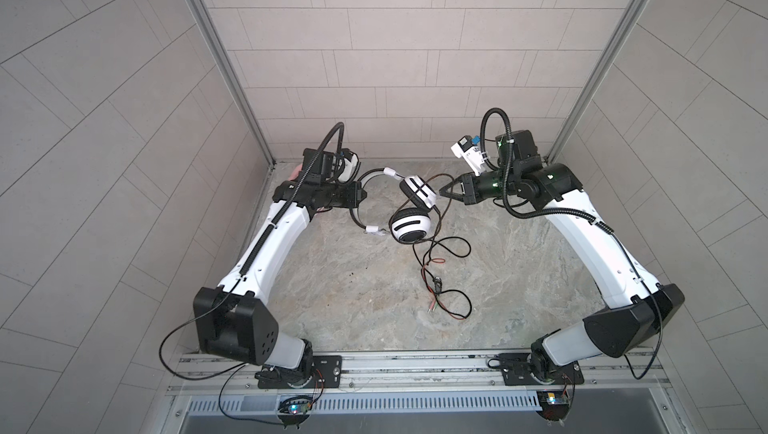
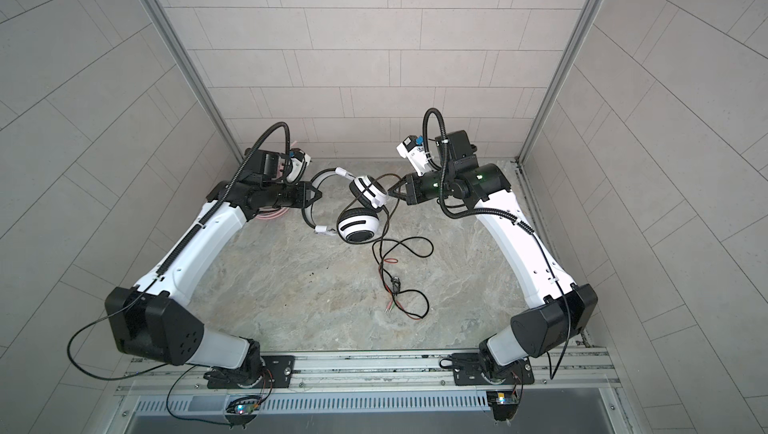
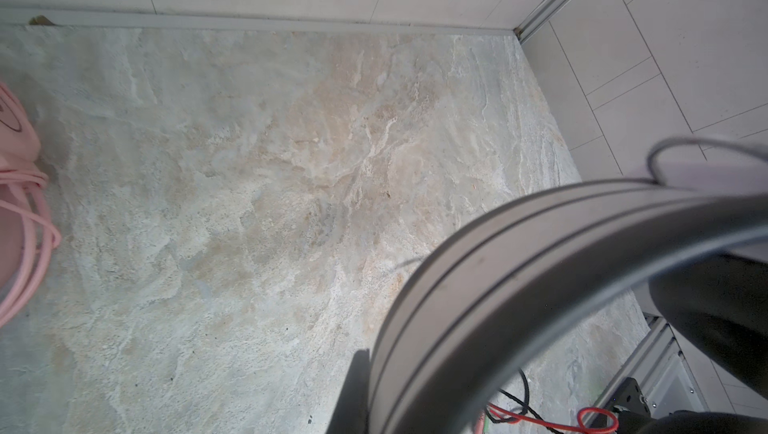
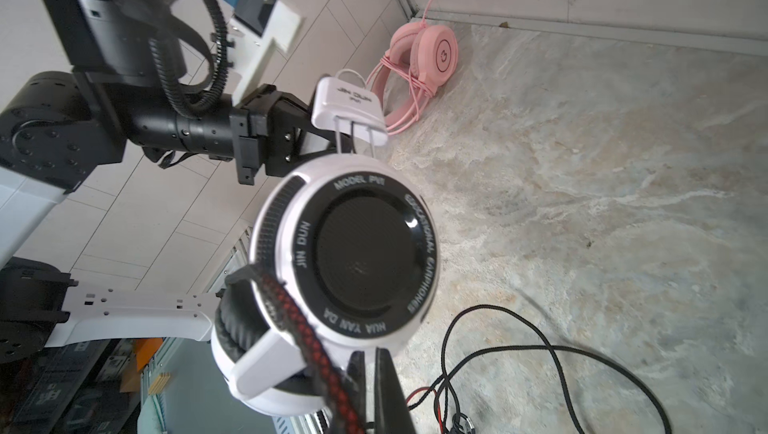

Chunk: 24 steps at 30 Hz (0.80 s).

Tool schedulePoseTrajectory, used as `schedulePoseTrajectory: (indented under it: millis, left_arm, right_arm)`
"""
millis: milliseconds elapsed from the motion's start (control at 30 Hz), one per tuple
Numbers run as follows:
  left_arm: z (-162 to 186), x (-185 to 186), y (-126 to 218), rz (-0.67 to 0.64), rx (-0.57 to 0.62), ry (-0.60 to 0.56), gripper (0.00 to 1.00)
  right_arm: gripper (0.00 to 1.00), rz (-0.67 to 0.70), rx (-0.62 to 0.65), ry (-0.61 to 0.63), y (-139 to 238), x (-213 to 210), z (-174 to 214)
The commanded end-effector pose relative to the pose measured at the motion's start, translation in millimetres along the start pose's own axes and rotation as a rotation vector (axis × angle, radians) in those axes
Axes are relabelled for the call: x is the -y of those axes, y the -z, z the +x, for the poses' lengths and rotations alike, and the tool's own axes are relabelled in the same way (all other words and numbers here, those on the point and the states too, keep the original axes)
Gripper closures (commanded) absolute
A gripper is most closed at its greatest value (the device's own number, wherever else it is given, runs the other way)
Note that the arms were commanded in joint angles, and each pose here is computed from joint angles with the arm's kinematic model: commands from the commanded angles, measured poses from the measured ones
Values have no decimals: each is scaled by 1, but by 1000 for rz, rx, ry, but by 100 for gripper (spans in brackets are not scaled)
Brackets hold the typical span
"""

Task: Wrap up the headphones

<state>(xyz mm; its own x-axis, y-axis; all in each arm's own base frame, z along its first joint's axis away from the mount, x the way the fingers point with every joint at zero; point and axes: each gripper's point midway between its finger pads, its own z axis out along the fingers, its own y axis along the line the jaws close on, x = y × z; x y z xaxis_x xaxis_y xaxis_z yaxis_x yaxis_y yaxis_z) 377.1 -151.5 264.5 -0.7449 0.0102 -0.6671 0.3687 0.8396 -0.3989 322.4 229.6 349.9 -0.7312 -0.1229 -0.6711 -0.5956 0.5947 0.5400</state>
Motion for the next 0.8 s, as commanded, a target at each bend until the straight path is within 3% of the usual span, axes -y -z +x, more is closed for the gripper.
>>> schedulePoseTrajectory:
  millis: [0,267,767]
  left_arm:
    - [-17,17,14,54,87,-41,100]
    - [-17,34,15,150,91,-60,100]
    - [15,76,-1,294,-33,-178,100]
  right_arm:
    - [98,-16,-45,-1,10,-10,19]
    - [97,184,-63,20,20,30,41]
    - [98,153,172,67,20,23,-27]
